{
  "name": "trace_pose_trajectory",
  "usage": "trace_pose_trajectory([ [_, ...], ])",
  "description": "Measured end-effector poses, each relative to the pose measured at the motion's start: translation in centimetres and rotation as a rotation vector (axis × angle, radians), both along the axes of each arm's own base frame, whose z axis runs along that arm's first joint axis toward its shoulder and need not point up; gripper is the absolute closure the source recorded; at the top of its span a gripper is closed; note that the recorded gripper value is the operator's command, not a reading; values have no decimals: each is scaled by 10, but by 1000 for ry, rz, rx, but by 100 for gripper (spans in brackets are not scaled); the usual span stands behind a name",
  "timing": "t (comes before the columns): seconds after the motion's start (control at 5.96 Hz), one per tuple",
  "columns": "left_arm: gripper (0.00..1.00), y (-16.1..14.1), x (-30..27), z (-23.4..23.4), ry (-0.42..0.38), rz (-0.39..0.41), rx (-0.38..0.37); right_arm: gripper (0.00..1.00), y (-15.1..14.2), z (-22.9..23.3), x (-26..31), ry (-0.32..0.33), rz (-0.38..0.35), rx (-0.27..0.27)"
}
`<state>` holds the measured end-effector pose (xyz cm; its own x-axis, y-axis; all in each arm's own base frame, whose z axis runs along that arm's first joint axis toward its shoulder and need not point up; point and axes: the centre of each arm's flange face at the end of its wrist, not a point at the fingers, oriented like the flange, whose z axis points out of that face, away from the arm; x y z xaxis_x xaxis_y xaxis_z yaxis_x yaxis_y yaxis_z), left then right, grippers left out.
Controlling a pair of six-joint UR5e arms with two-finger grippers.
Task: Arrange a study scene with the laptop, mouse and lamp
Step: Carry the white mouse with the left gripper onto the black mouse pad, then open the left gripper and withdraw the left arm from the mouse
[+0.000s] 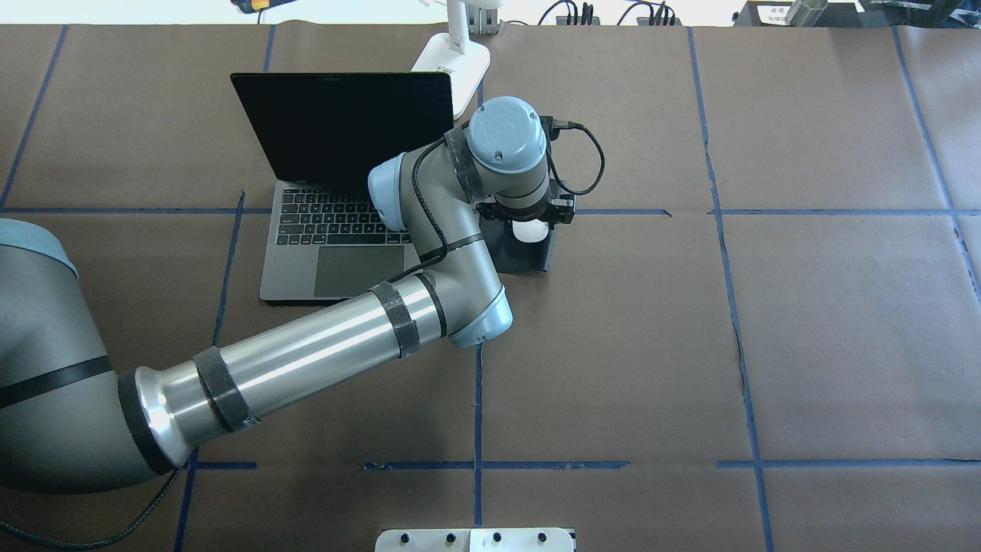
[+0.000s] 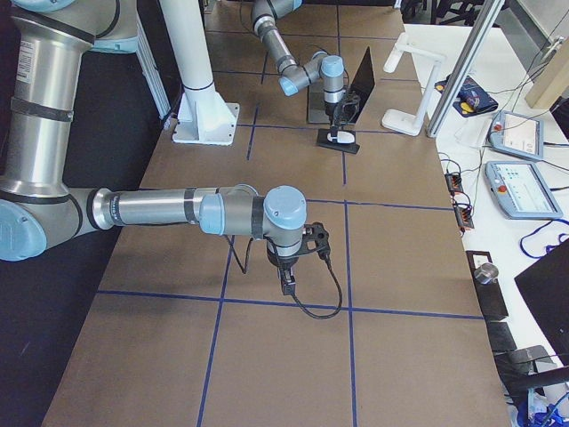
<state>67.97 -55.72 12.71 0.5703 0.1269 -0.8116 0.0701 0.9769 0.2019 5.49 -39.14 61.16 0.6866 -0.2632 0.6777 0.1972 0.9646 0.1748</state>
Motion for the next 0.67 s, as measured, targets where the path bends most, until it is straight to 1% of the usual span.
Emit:
trace_pose_trajectory([
  [0.17,0,-2,-7,-5,15,8,1,0,0,0,0,0,0,1],
  [0.34,0,3,-19,-3,39,21,1,0,0,0,0,1,0,0],
  [0.5,0,19,-41,16,63,43,-3,0,0,0,0,1,0,-1],
  [0.67,0,42,-74,43,73,64,-11,0,1,1,0,0,1,-3],
])
